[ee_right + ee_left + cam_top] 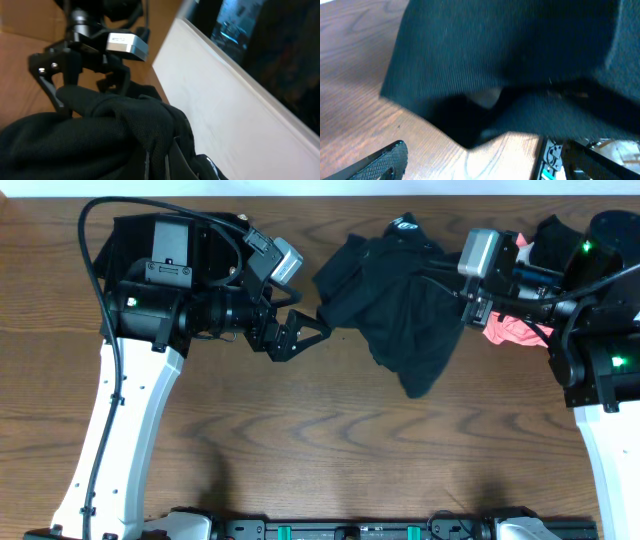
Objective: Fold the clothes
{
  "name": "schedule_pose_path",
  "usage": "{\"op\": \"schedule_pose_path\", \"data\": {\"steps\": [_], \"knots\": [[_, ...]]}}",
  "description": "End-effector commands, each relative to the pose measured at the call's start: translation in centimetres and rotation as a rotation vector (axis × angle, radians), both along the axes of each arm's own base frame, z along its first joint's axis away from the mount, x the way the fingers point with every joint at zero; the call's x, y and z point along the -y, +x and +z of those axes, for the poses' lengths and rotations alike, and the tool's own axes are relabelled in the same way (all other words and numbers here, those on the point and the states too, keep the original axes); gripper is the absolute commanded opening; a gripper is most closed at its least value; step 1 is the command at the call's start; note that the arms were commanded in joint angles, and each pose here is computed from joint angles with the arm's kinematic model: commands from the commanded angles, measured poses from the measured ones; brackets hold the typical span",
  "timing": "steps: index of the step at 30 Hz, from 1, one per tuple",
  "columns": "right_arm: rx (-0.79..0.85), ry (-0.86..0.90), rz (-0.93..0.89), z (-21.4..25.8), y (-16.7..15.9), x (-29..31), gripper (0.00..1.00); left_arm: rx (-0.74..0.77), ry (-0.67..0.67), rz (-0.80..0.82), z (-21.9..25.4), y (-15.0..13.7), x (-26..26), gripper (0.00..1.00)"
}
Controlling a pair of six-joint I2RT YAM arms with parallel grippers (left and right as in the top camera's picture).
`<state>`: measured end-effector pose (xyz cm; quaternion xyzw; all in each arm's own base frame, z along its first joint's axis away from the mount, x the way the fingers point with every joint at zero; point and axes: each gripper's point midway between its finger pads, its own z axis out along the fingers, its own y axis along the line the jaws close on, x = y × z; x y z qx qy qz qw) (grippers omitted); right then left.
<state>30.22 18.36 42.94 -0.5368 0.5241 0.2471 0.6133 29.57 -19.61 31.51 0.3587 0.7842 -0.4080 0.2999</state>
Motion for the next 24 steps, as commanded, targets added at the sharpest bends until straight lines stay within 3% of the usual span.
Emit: {"op": "schedule_pose_path", "data": {"steps": [1, 15, 21, 24], "knots": [[0.054, 0.017, 0.106, 0.9, -1.4, -0.3, 0.01, 0.055, -0.022, -0.058, 0.5, -0.5, 0.2, 0.98], [0.000, 0.031, 0.118, -0.1, -0.3, 0.1, 0.01, 0.114, -0.166, -0.231, 2.6, -3.2, 1.9, 0.98], [0.009, 0.037, 0.137, 0.1, -0.6, 0.0, 0.01, 0.157, -0.159, -0.348, 2.1, -4.9, 4.3, 1.00], [0.011, 0.043, 0.155, 0.2, -0.9, -0.1, 0.01, 0.177, -0.118, -0.377, 1.0, -4.8, 5.5, 0.88]]}}
